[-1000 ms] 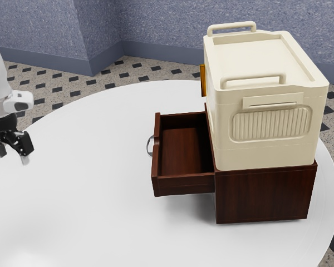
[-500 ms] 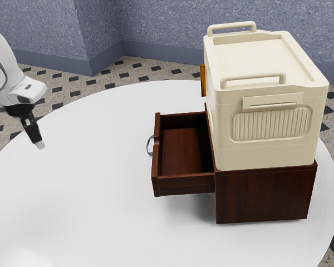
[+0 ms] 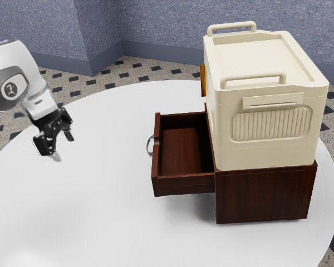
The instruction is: Push the drawer handle with one arm to close the drawer
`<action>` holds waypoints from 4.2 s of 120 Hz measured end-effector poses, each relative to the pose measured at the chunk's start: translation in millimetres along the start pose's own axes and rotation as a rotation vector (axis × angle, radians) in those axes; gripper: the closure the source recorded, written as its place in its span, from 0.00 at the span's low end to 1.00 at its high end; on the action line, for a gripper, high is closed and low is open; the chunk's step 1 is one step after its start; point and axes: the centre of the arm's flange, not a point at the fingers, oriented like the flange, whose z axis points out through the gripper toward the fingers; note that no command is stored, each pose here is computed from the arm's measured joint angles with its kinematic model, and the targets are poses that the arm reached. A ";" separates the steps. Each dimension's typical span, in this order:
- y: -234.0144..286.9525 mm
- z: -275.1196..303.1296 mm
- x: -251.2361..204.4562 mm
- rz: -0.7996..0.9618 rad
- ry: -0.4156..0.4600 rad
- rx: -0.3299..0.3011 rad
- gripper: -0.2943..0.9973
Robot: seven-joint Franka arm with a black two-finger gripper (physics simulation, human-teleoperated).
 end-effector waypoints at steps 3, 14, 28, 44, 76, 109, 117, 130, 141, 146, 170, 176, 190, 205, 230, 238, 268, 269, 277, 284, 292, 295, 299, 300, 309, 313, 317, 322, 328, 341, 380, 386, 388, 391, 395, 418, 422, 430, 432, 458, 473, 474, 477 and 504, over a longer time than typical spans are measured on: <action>-2.4 3.9 6.9 0.023 -0.001 0.008 0.24; -14.0 17.7 19.5 0.069 -0.009 0.062 0.24; -22.1 19.2 30.9 0.077 -0.003 0.130 0.24; -24.8 17.9 31.9 0.017 0.013 0.159 0.24; -19.1 44.5 33.0 -0.182 0.109 0.010 0.24; -35.3 51.7 53.4 -0.190 0.100 -0.019 0.39; -39.6 53.2 58.3 -0.196 0.104 -0.017 0.51; -43.3 55.4 67.5 -0.203 0.117 -0.015 0.66; -50.1 59.7 84.4 -0.192 0.118 -0.011 0.73; -52.5 62.0 93.8 -0.185 0.119 -0.010 0.76; -61.7 74.2 138.2 -0.153 0.126 -0.012 0.81; -62.4 77.3 145.7 -0.149 0.128 -0.015 0.82; -62.7 81.7 144.1 -0.165 0.133 -0.024 0.83; -65.4 88.6 123.1 -0.209 0.127 -0.036 0.83; -89.0 93.1 120.6 -0.227 0.101 -0.010 0.83; -91.0 93.7 124.5 -0.224 0.101 -0.007 0.83; -101.5 101.9 147.0 -0.186 0.087 0.003 0.84; -101.7 102.3 147.2 -0.185 0.086 0.003 0.84; -104.4 103.2 150.6 -0.173 0.083 0.008 0.84; -106.8 105.4 154.6 -0.162 0.078 0.011 0.84; -108.7 106.8 158.5 -0.152 0.074 0.014 0.84; -109.0 107.0 159.6 -0.149 0.074 0.015 0.84; -109.7 106.4 161.0 -0.145 0.075 0.017 0.84; -109.8 106.3 161.3 -0.145 0.075 0.017 0.84; -110.4 105.5 162.9 -0.140 0.077 0.019 0.84; -110.8 105.0 163.6 -0.138 0.078 0.021 0.84; -111.3 103.9 164.8 -0.135 0.080 0.023 0.83; -111.9 103.9 166.1 -0.133 0.082 0.024 0.84; -112.5 105.4 168.5 -0.129 0.082 0.023 0.84; -113.3 106.9 173.0 -0.121 0.083 0.024 0.84; -115.4 111.9 187.4 -0.102 0.085 0.025 0.83; -115.6 112.1 190.6 -0.097 0.086 0.026 0.83; -115.9 111.9 191.7 -0.096 0.087 0.027 0.84; -116.6 111.7 193.1 -0.094 0.087 0.029 0.83; -117.6 112.0 195.2 -0.091 0.086 0.031 0.83; -124.1 114.1 209.7 -0.072 0.085 0.041 0.84; -125.1 114.5 212.1 -0.069 0.085 0.042 0.84; -125.5 115.8 217.6 -0.062 0.086 0.042 0.83; -125.3 116.1 219.1 -0.059 0.087 0.041 0.84; -126.9 119.5 231.9 -0.044 0.091 0.042 0.84; -129.4 123.2 244.3 -0.032 0.096 0.043 0.84; -129.5 123.3 245.2 -0.031 0.096 0.043 0.84; -130.2 123.2 247.4 -0.029 0.097 0.043 0.84; -133.0 124.3 269.6 -0.006 0.104 0.042 0.84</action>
